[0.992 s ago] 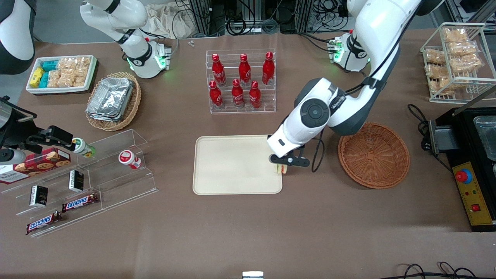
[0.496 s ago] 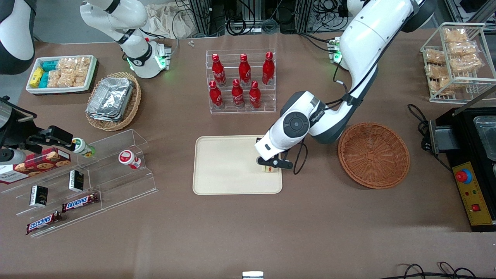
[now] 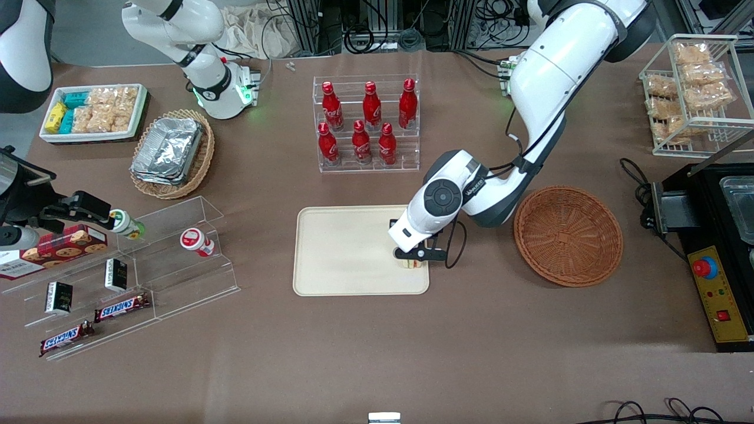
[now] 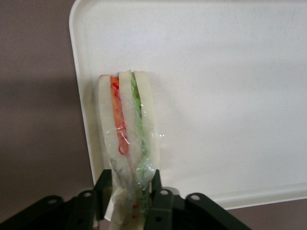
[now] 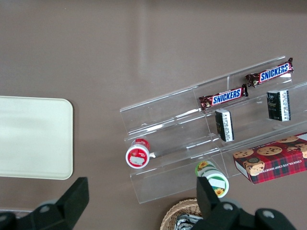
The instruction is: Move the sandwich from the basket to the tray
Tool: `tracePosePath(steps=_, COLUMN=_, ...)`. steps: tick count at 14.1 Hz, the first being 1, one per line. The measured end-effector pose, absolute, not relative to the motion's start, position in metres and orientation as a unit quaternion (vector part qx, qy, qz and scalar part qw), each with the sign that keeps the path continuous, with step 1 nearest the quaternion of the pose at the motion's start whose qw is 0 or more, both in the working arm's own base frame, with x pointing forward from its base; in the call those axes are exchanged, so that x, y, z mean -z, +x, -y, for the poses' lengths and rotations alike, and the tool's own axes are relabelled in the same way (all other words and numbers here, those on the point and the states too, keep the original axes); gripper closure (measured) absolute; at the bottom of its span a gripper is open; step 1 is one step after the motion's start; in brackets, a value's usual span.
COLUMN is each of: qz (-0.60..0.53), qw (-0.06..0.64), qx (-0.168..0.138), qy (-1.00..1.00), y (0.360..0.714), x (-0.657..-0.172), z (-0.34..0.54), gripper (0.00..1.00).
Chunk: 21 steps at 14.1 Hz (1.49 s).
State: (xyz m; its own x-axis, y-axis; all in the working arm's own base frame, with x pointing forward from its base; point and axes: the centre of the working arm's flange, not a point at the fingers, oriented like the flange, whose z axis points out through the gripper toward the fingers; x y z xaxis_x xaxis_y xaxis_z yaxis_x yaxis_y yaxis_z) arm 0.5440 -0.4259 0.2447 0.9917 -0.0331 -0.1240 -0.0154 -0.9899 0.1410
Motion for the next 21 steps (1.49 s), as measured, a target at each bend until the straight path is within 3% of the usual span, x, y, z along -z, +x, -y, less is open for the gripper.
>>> tracePosePath(steps=3, qz=0.008, qw=0.054, qx=0.07, qy=0.996, y=0.549, x=-0.268, z=0.421, gripper=0.24)
tracePosePath(steps=5, qz=0.007, qw=0.025, qx=0.079, qy=0.997, y=0.55, x=-0.31, z=0.408, gripper=0.04)
tracePosePath(steps=6, qz=0.003, qw=0.009, qx=0.082, qy=0.997, y=0.55, x=-0.336, z=0.395, gripper=0.0)
tracePosePath(steps=11, qz=0.02, qw=-0.037, qx=0.084, qy=0.996, y=0.556, x=-0.432, z=0.313, gripper=0.0)
tracePosePath(steps=17, qz=0.07, qw=-0.046, qx=0.106, qy=0.991, y=0.577, x=-0.477, z=0.165, gripper=0.0)
tracePosePath(steps=21, qz=0.061, qw=-0.047, qx=0.102, qy=0.992, y=0.575, x=-0.513, z=0.083, gripper=0.0)
